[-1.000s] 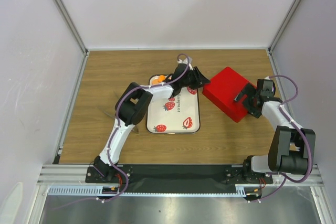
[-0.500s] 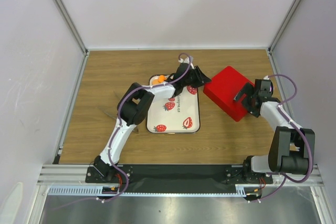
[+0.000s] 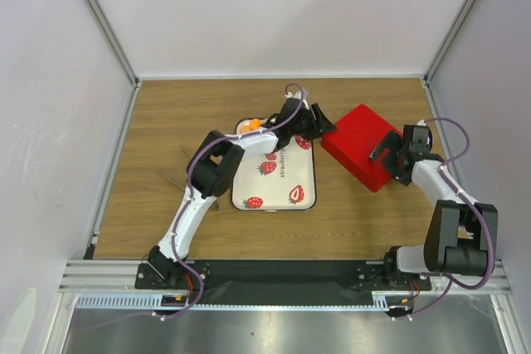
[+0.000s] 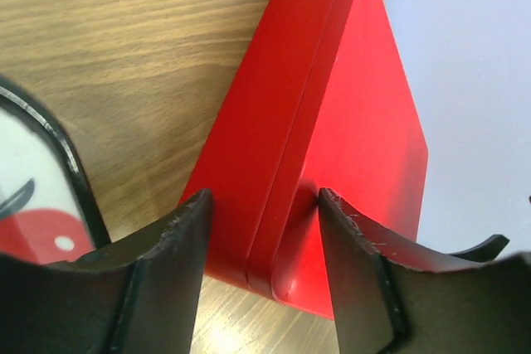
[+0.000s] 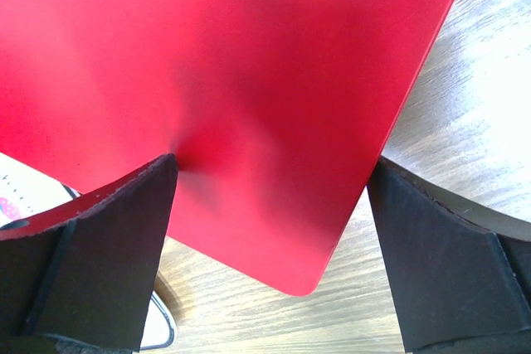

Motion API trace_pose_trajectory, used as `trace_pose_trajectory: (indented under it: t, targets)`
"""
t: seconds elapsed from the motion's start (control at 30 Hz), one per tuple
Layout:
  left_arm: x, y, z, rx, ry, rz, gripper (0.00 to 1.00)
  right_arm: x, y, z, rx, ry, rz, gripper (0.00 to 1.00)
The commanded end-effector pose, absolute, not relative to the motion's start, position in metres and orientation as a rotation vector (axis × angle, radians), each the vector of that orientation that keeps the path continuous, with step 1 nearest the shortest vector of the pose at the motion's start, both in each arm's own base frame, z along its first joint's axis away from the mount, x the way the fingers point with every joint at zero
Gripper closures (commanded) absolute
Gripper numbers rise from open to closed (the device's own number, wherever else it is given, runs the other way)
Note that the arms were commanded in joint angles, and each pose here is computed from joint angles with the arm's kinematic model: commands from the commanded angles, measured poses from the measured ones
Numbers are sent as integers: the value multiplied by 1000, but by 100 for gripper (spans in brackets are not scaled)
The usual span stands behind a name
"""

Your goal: Pack the cookies

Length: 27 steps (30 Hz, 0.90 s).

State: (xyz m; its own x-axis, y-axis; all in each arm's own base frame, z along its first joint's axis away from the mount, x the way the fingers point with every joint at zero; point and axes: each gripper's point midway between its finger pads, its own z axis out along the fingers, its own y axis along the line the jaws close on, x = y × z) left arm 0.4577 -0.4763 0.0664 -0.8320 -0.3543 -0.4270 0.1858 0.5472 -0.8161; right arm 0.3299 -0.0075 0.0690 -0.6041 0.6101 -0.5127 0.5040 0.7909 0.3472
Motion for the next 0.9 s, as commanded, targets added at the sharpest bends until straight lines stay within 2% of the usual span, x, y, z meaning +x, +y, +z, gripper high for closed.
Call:
trace_pose_trajectory:
  t: [0.0,0.4,0.53,0.87]
  targets:
    - [461,-478,73,-6,2247,-1253,40,325,4,75,808,2370,310,0]
    - [528,-457,162,65,2060,-1184,35,323,4,92,919,2272,417,0]
    - [529,-451,190,80,2005,-1202,35,330,7,94,932,2256,462,0]
    - [507,-447,216,94,1954,-1284,37,354,9,93,978,2217,550,0]
